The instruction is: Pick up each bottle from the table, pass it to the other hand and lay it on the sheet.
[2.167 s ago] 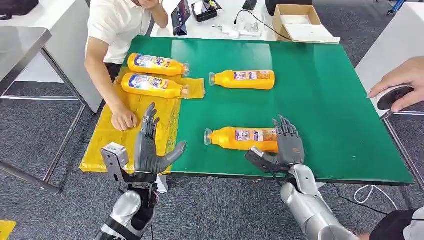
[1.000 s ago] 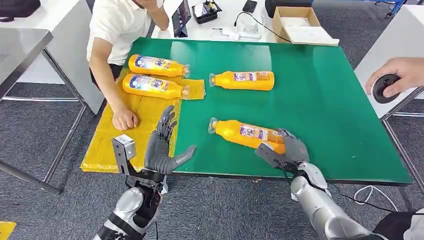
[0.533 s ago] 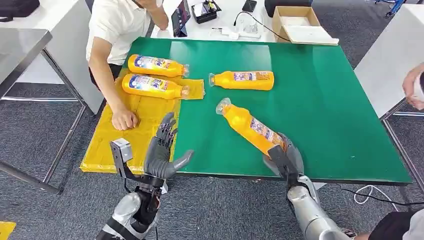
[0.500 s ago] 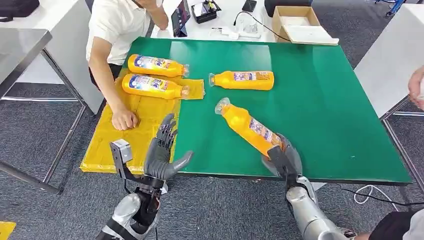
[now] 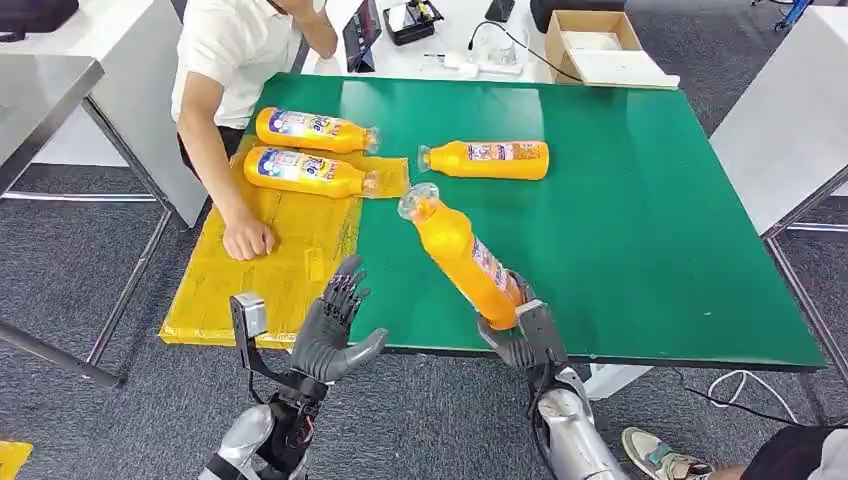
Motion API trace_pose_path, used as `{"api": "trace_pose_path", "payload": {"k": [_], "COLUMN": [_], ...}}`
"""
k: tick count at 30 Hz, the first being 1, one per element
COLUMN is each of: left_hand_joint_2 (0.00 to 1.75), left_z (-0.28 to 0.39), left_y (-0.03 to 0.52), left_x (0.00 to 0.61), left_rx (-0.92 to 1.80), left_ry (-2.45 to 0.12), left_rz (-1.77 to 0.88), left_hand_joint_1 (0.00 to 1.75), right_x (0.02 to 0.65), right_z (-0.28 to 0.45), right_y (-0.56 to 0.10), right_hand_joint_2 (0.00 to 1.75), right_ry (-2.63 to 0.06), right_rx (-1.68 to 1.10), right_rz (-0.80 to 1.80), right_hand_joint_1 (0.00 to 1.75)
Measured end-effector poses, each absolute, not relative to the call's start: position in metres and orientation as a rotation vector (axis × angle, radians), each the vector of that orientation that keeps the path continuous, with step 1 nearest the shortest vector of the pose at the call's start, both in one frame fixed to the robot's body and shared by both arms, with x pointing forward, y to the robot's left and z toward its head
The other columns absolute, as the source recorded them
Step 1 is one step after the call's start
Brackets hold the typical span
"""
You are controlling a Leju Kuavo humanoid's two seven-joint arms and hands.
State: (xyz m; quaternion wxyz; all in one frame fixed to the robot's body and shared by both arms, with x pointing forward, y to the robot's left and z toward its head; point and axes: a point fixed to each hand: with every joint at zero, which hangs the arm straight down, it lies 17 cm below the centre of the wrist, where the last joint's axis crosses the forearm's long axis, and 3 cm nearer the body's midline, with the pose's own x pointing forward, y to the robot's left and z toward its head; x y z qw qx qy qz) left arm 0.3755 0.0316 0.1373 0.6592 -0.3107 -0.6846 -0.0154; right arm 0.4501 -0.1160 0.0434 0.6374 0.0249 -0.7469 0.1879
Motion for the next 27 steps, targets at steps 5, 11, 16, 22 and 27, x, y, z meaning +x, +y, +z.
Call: {"api": "trace_pose_path", "payload": {"k": [5,11,16,22,27], "left_hand_joint_2": [1.75,1.75,1.75,1.75,1.75], "left_z": [0.137,0.138,0.139,0.146,0.147], "left_y": [0.031,0.025,0.032,0.040,0.039], "left_x": [0.375,0.371,0.375,0.386,0.391], "left_rx": [-0.691,-0.720,-0.655,-0.556,-0.545], "left_ry": [-1.556,-1.550,-1.591,-1.657,-1.657], "left_rz": [-0.040,-0.047,-0.046,0.002,0.017], "left_hand_joint_1": [0.00,0.00,0.00,0.00,0.00], "right_x": [0.439,0.428,0.419,0.401,0.394], "right_z": [0.068,0.075,0.079,0.081,0.082], "right_y": [-0.078,-0.053,-0.036,-0.008,0.004], "right_hand_joint_2": [1.75,1.75,1.75,1.75,1.75], "right_ry": [-1.756,-1.785,-1.794,-1.790,-1.789], "right_rx": [0.133,0.173,0.221,0.310,0.342], "right_rz": [0.487,0.554,0.563,0.590,0.610], "right_hand_joint_1": [1.75,1.75,1.75,1.75,1.75]}}
